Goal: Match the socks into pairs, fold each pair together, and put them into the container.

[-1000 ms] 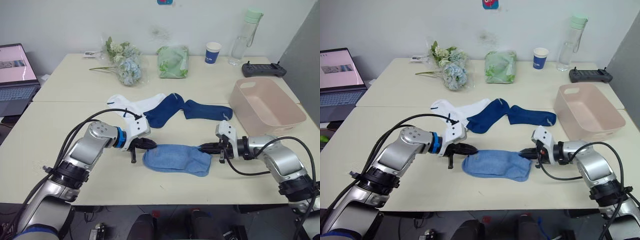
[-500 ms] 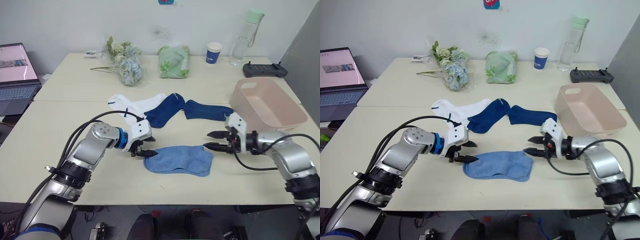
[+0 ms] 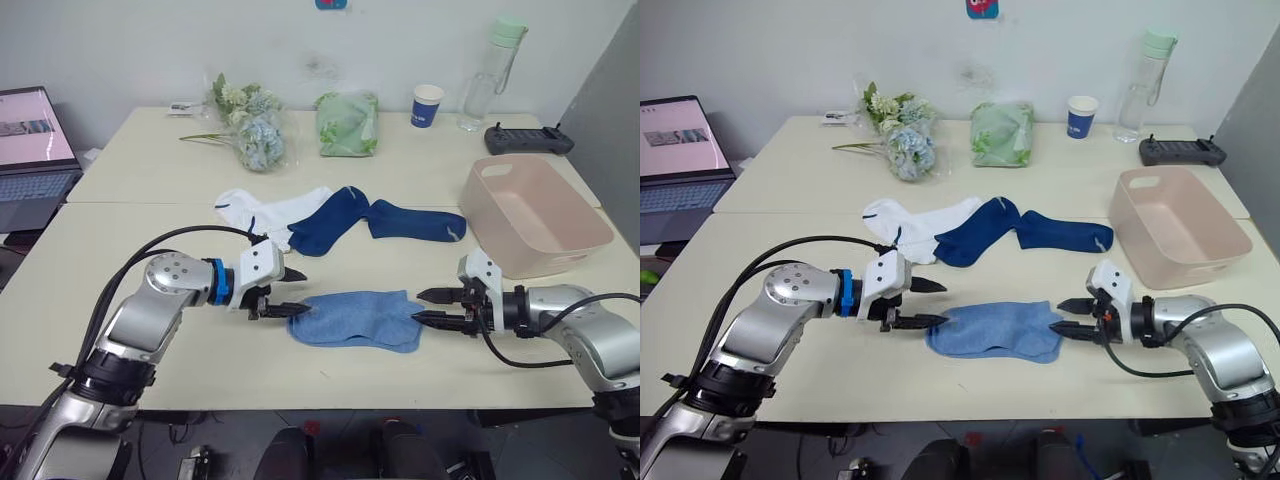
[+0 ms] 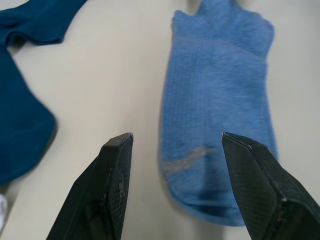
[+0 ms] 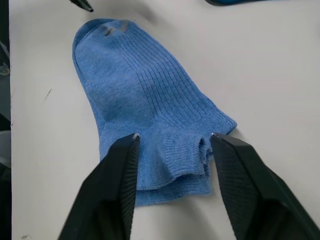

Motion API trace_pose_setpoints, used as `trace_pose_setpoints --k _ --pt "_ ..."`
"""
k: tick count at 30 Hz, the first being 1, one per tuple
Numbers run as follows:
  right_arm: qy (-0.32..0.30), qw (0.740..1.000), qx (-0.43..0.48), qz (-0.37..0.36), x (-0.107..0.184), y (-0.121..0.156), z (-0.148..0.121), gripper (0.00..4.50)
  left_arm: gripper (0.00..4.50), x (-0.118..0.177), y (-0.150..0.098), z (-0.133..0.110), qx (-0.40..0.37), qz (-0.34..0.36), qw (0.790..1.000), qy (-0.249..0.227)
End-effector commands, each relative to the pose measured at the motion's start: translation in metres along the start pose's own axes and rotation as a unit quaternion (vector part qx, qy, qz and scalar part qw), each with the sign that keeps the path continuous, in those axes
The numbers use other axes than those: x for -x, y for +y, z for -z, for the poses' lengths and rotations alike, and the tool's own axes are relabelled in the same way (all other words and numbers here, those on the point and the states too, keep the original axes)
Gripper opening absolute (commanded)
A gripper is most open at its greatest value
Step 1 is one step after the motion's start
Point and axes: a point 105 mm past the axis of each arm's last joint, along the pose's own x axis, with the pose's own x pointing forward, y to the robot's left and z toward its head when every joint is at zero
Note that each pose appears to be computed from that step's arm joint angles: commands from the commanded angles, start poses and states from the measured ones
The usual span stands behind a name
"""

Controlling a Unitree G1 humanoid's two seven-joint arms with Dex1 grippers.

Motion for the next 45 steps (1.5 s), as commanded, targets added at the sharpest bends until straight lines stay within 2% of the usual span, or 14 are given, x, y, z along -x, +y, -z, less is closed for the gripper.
trace_pose_setpoints --k 1,4,10,16,19,26,32,39,44,45 --pt "-0.003 1.0 0.017 -0.005 -0.002 0.003 -0.004 1.13 2.95 0.003 -0.009 -0.009 -0.037 0.013 0.999 0.0" --pt "0.004 1.0 0.018 -0.004 -0.003 0.002 -0.001 0.01 2.95 0.0 -0.015 -0.002 -0.054 0.022 0.998 0.015" --pt "0.011 1.0 0.024 0.001 -0.002 -0.001 0.003 0.01 2.95 -0.016 -0.022 0.015 -0.074 0.028 0.996 0.032" --pt "0.011 1.0 0.024 -0.003 0.0 0.002 0.004 0.0 1.01 -0.017 -0.018 0.027 -0.077 0.026 0.996 0.048" --pt "0.01 1.0 0.023 -0.003 0.002 0.002 0.003 0.0 0.02 -0.017 -0.018 0.026 -0.073 0.027 0.996 0.041" --pt "0.007 1.0 0.017 -0.005 0.004 0.004 0.002 0.0 0.02 -0.011 -0.016 0.02 -0.063 0.024 0.997 0.029" --pt "-0.003 1.0 0.004 -0.011 0.009 0.005 -0.005 0.0 0.02 -0.002 -0.014 0.015 -0.059 0.03 0.997 0.042" --pt "0.005 1.0 0.014 0.022 0.007 -0.008 -0.003 0.0 0.02 -0.005 -0.014 0.017 -0.065 0.029 0.996 0.045" --pt "0.007 0.999 0.024 0.025 0.004 -0.009 -0.005 1.58 0.0 -0.006 -0.014 0.016 -0.064 0.029 0.997 0.043" --pt "0.009 0.999 0.025 0.021 0.003 -0.008 -0.005 1.58 0.0 -0.006 -0.014 0.016 -0.064 0.028 0.997 0.043"
